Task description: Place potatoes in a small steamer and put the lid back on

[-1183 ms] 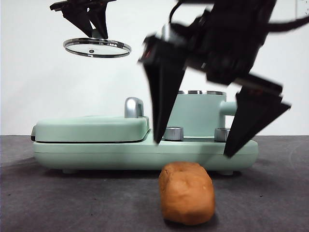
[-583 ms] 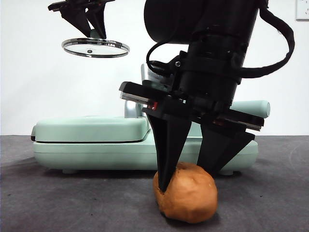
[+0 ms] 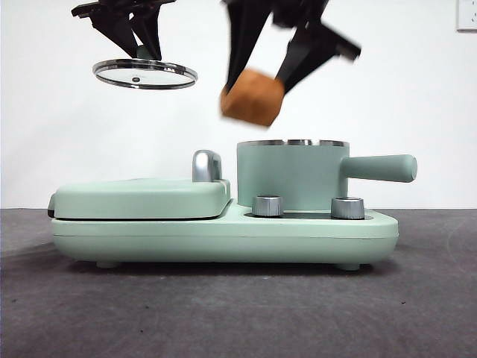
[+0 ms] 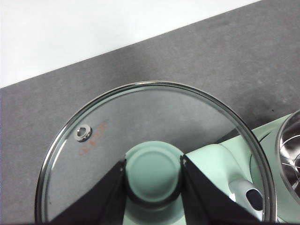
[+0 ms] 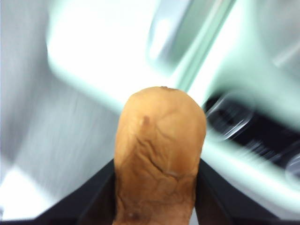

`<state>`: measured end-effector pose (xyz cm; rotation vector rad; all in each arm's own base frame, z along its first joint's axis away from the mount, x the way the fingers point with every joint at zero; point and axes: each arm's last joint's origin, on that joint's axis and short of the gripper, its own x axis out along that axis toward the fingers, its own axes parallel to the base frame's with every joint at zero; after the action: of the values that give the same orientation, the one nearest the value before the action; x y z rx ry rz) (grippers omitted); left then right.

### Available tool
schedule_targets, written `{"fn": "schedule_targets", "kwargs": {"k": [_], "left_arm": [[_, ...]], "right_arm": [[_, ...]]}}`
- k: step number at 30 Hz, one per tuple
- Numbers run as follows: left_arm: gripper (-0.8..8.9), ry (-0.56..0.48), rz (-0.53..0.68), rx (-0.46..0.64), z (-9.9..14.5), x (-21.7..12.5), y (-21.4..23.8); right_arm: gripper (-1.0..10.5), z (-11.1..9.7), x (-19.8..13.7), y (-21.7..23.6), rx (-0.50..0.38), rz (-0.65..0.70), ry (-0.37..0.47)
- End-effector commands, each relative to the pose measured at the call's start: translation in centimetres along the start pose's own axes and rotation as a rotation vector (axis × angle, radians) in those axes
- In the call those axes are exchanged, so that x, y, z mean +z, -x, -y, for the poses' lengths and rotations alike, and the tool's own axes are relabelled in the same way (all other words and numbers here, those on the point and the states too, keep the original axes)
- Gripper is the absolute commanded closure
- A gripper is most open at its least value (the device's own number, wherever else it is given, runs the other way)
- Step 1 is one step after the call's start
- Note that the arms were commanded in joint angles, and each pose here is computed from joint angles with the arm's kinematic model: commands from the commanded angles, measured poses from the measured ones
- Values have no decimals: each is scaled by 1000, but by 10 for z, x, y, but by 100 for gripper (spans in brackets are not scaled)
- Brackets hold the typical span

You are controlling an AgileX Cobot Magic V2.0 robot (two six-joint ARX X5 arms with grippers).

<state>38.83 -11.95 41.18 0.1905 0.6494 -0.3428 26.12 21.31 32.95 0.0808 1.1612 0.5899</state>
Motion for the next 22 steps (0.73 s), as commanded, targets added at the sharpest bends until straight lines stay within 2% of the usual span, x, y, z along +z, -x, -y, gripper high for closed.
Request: {"fn": "schedule_targets", "kwargs": {"k": [1, 4, 12, 18, 22], "left_arm": [[801, 7, 78, 6, 0, 12, 14], [801, 7, 77, 6, 0, 11, 14], [801, 11, 76, 6, 1, 11, 14], [801, 12, 74, 5, 1, 11, 14], [801, 12, 75, 6, 1, 11, 14]], "right_arm": [[850, 12, 30, 7, -29, 29, 32], [850, 29, 62, 9, -65, 43, 15], [850, 64, 113, -19, -117, 53, -34], [850, 86, 122, -47, -189, 11, -42], [850, 91, 120, -59, -235, -29, -18]]}}
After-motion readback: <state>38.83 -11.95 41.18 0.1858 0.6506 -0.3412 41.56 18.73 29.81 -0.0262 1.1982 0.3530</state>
